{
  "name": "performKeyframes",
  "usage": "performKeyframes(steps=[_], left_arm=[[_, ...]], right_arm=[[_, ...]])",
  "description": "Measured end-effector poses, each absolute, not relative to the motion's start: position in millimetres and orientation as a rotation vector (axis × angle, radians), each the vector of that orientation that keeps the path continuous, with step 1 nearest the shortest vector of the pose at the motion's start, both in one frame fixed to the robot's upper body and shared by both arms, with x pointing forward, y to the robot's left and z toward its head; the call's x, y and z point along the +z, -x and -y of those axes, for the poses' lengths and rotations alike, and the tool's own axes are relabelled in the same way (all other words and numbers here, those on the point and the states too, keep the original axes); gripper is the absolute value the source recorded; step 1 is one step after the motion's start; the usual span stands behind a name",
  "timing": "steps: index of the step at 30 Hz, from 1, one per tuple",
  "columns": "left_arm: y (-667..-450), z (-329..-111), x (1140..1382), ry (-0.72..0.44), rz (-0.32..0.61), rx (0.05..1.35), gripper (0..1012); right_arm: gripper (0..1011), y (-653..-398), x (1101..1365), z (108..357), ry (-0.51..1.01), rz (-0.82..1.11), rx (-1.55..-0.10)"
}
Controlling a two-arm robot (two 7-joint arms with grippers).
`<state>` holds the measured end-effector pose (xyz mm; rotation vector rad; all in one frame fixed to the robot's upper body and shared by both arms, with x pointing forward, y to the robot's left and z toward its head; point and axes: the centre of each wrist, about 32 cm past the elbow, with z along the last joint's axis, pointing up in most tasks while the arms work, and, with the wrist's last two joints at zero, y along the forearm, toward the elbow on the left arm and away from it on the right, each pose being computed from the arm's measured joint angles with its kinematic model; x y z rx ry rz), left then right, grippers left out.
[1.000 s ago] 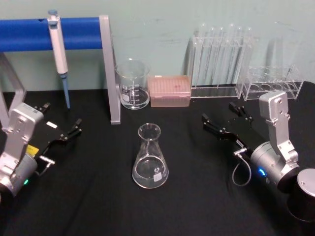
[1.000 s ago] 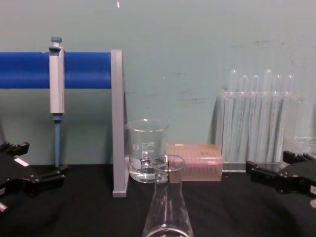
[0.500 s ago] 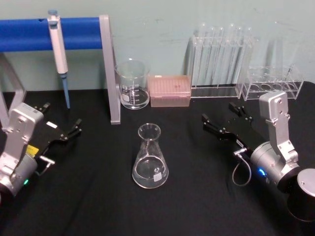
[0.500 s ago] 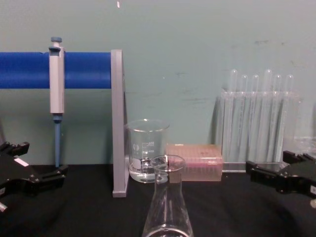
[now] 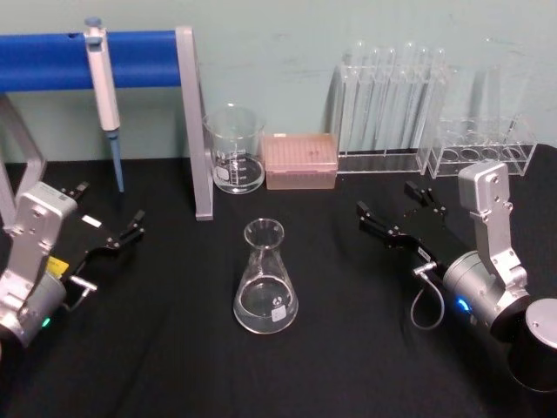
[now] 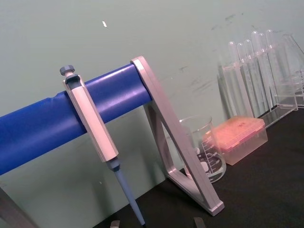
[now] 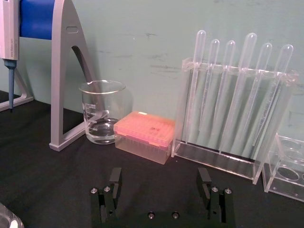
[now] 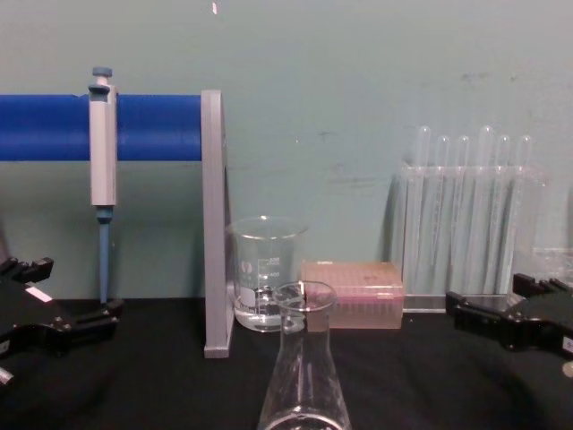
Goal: Grasp the erlenmeyer flask with one hand, shake it three times, then place it back.
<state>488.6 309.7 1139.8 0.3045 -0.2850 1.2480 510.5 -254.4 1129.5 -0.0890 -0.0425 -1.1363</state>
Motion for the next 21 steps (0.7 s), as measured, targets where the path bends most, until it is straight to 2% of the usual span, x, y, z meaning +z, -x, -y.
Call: performKeyframes(steps=[21], left_arm=[[-488.6, -309.7, 1139.8, -0.305, 0.285, 1.248, 1001]], right_arm=[[1000, -510.5, 1129.5, 254.4, 0.089, 0.043, -1.136]])
